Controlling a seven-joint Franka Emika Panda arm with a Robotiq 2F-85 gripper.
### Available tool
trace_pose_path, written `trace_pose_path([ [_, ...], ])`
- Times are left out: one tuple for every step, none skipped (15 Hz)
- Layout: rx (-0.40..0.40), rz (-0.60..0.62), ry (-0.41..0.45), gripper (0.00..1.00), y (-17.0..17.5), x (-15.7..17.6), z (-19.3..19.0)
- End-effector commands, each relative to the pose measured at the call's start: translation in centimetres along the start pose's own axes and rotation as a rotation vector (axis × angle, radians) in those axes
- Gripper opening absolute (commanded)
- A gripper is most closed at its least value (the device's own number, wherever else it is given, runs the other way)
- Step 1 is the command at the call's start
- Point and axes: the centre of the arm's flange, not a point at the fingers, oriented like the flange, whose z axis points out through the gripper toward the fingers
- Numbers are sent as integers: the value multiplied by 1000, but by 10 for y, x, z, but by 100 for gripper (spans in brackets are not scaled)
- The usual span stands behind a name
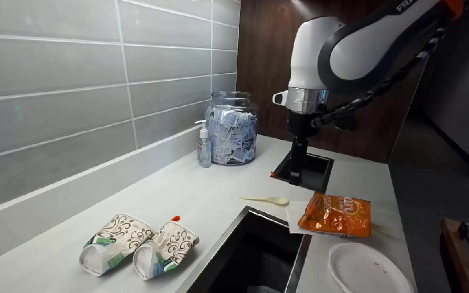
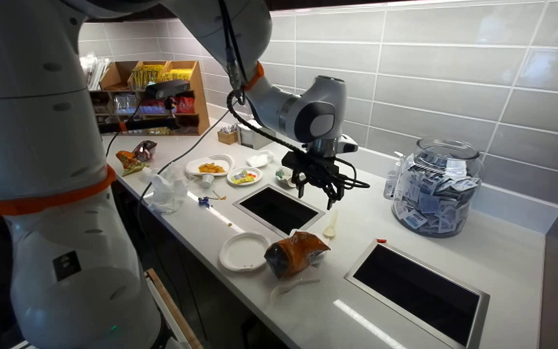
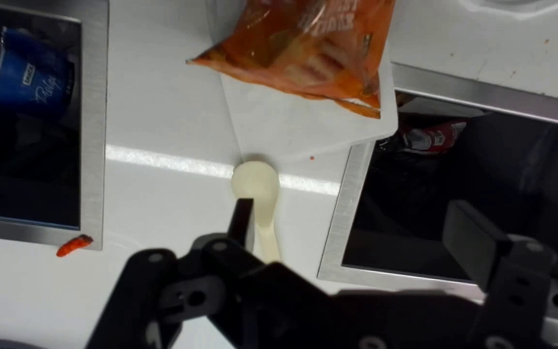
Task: Use the plastic spoon to push the piece of crisps from the countertop into the garbage disposal shoot
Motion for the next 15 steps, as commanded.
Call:
trace_pose_path([
  [-11,72,3,100,-3,-44,-16],
  [-16,81,7,100,-3,-50,-20],
  [-21,91,13,100,-2,-55,-23],
  [-24,99,17,100,-2,-60,-26],
  [-22,102,24,100,-3,-63,-28],
  [-27,104,25,100,-3,-66,-31],
  [-28,103,30,100,-5,-69,-33],
  [-33,101,32,100,-6,-72,-36],
  [-37,96,34,100,-8,-74,-38],
  [-50,89,40,100,-9,-76,-41],
  [-28,83,41,100,-1,-58,-34],
  [-32,81,45,100,-2,-60,-36],
  [-35,79,48,100,-3,-62,-38],
  [-36,79,49,100,-4,-63,-39],
  [-37,79,50,100,-4,-64,-39],
])
